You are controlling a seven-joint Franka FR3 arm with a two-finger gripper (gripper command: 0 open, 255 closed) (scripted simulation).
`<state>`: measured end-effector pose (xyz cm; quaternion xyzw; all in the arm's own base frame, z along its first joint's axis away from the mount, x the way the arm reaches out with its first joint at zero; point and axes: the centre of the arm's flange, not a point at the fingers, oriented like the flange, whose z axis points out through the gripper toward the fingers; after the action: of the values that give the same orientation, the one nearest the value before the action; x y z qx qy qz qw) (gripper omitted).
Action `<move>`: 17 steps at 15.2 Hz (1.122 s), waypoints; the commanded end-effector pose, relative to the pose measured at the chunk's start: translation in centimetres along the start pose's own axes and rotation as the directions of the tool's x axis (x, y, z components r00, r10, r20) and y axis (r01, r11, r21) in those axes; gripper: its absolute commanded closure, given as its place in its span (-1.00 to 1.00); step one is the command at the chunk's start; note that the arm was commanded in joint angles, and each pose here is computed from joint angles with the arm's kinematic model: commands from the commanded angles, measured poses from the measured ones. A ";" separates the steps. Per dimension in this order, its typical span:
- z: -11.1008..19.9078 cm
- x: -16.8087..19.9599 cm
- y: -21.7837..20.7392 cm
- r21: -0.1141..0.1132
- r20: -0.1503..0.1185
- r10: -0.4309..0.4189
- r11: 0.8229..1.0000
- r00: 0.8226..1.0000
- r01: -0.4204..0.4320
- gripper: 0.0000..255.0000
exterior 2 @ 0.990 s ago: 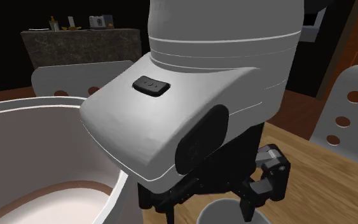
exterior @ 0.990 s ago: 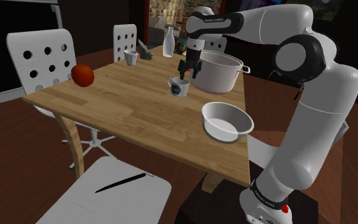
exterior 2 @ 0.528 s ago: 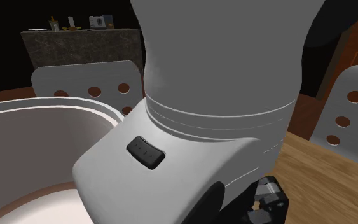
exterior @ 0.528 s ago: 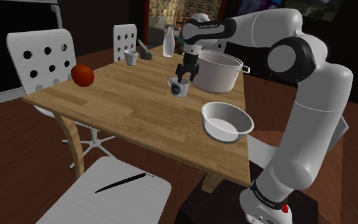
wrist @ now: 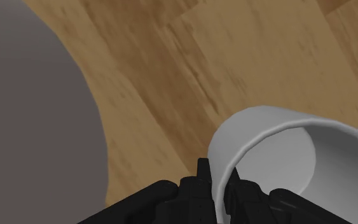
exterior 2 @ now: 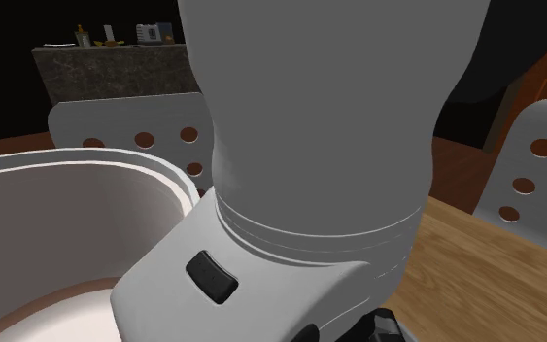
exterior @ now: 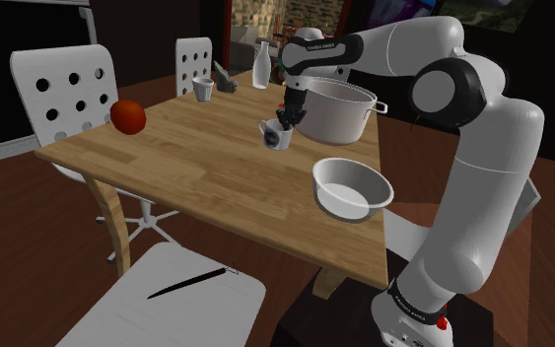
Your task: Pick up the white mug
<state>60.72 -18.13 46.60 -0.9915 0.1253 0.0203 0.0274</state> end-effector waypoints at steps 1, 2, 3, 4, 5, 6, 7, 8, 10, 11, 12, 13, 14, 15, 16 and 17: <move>0.1 0.0 0.0 0.000 0.001 0.000 1.000 1.000 0.000 1.00; 0.0 0.0 0.0 0.000 0.001 0.000 1.000 1.000 0.000 1.00; 0.0 0.0 0.0 0.000 0.001 0.000 1.000 1.000 0.000 1.00; 0.1 0.0 0.0 0.000 0.001 0.000 1.000 1.000 0.000 1.00; 0.1 -0.1 0.3 0.000 0.001 0.001 1.000 1.000 -0.001 1.00; -0.4 -0.2 0.3 0.000 0.001 0.001 1.000 1.000 -0.001 1.00; -0.9 -0.2 0.3 0.000 0.001 0.001 1.000 1.000 -0.001 1.00; -1.4 -0.2 0.3 0.000 0.001 0.001 1.000 1.000 -0.001 1.00; -2.5 -0.3 0.2 0.000 0.001 0.001 1.000 1.000 -0.001 1.00; -3.0 -0.3 0.2 0.000 0.001 0.001 1.000 1.000 -0.001 1.00; -3.6 -0.3 0.2 0.000 0.001 0.001 1.000 1.000 -0.001 1.00; -4.1 -0.3 0.1 0.000 0.001 0.001 1.000 1.000 -0.001 1.00; -4.6 -0.4 0.1 0.000 0.001 0.001 1.000 1.000 -0.001 1.00; -5.1 -0.4 0.1 0.000 0.001 0.001 1.000 1.000 -0.001 1.00; -5.7 -0.4 0.0 0.000 0.001 0.001 1.000 1.000 -0.001 1.00; -6.2 -0.4 0.0 0.000 0.001 0.001 1.000 1.000 -0.001 1.00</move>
<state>60.47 -18.32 52.21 -0.9916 0.1246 0.0219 0.0282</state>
